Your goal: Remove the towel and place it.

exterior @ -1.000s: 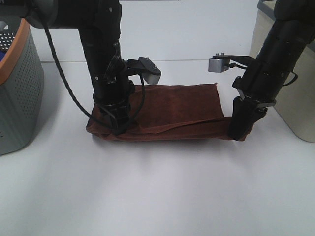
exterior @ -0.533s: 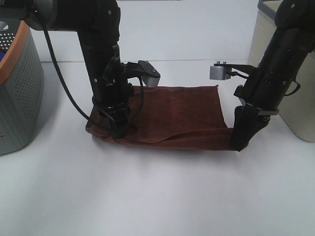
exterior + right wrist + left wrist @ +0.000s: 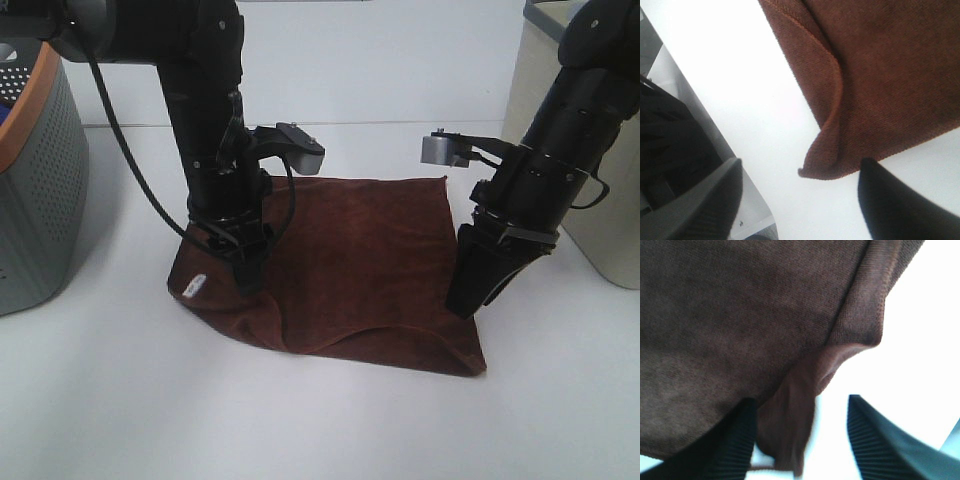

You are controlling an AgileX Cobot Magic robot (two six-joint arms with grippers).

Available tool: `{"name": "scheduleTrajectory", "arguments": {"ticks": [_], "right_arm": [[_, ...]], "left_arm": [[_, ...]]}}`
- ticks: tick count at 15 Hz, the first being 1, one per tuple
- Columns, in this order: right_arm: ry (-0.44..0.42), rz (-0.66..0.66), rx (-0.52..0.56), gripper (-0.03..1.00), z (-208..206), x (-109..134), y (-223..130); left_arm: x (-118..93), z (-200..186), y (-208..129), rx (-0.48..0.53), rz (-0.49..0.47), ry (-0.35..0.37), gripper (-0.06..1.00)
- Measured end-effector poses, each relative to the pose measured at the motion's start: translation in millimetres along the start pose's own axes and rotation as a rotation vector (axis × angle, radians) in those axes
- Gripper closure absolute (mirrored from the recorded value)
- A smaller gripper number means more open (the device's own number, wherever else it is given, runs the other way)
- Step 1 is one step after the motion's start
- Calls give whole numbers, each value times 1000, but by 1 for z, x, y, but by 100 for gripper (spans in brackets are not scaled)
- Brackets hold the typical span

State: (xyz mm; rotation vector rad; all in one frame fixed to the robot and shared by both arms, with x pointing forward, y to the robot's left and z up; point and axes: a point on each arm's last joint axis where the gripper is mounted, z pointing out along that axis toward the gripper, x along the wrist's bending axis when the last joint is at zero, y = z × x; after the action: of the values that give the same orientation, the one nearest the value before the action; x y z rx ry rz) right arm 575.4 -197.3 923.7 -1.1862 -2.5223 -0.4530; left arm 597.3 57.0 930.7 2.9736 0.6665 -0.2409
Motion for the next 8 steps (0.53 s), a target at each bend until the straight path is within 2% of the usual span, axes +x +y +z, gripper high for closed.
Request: {"name": "scheduleTrajectory", "arguments": {"ticks": [2, 3, 8], "right_arm": [[-13, 42, -9, 22, 0, -1, 1], [-13, 49, -10, 19, 0, -1, 1], [-28, 124, -28, 15, -23, 11, 1]], "left_arm": [[0, 1, -1, 7, -31, -1, 27], [0, 1, -1, 7, -51, 0, 25], [0, 0, -1, 9, -115, 6, 24]]}}
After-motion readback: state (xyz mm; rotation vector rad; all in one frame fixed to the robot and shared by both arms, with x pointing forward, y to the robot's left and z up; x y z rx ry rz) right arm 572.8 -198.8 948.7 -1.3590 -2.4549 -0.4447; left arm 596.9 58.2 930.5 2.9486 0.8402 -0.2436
